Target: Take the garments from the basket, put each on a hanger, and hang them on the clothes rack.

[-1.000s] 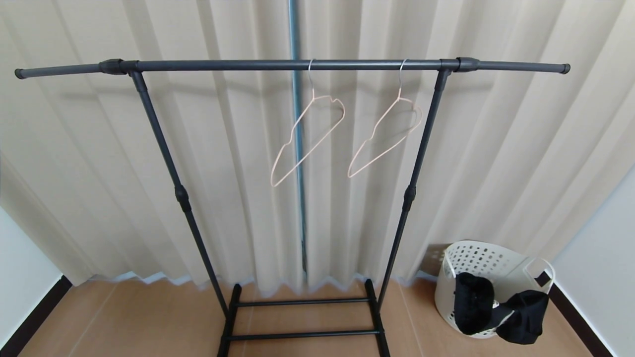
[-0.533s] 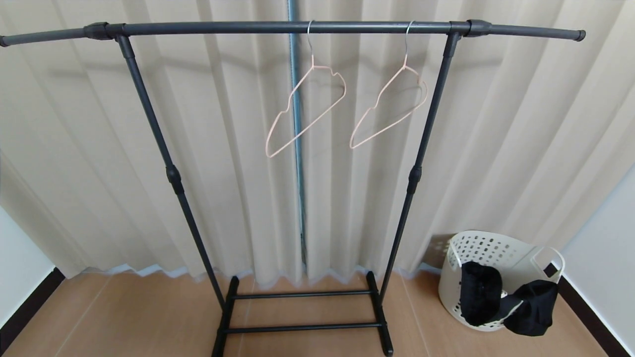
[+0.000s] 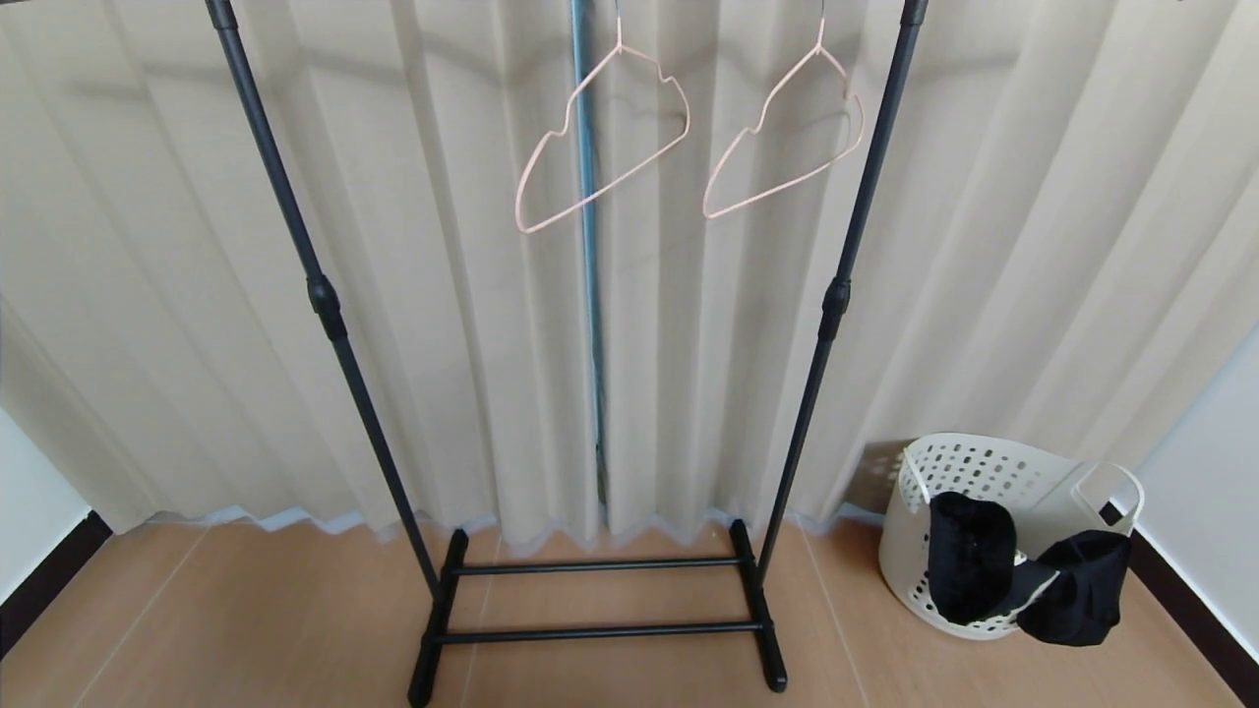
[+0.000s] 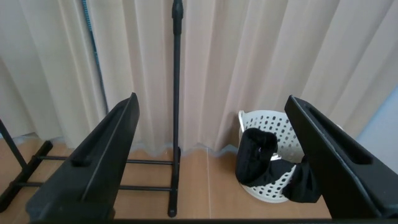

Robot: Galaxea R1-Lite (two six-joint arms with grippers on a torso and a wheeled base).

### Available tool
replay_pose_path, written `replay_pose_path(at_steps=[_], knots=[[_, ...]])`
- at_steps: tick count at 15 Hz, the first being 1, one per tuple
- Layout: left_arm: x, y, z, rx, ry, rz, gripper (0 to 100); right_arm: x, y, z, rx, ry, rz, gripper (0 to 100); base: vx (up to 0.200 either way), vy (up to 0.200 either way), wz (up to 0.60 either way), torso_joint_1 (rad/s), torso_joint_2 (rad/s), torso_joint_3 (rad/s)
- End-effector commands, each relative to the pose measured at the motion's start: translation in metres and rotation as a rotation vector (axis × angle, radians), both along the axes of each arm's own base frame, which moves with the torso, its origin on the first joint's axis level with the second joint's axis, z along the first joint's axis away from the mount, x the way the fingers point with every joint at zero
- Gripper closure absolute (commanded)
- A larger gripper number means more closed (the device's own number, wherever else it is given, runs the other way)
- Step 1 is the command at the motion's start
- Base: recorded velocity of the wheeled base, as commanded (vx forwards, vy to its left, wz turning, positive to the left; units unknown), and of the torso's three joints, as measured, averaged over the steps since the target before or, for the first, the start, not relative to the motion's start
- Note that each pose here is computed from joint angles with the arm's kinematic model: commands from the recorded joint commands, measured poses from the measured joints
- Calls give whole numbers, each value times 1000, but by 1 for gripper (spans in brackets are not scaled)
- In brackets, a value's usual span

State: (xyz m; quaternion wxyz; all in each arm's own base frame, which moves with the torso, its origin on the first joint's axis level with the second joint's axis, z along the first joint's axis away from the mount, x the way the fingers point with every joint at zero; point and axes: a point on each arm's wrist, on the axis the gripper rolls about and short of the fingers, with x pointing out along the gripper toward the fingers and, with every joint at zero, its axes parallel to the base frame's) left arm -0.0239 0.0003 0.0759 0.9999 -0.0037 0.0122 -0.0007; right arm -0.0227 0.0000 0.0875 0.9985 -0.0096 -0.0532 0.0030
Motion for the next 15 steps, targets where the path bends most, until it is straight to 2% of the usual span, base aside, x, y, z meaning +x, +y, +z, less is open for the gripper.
replay_pose_path(at_steps=[1,6,11,15], knots=[[0,0,0,0,0,1,0,0,0,0,1,1,1,0,0,0,0,-110,476,349],[0,0,0,0,2,0,0,0,0,0,1,-1,1,0,0,0,0,-84,433,347],[0,0,0,0,2,0,0,0,0,0,-1,1,1,0,0,0,0,-8,75,62],[0,0,0,0,2,0,0,0,0,0,-1,-1,1,0,0,0,-600,0,5,7]])
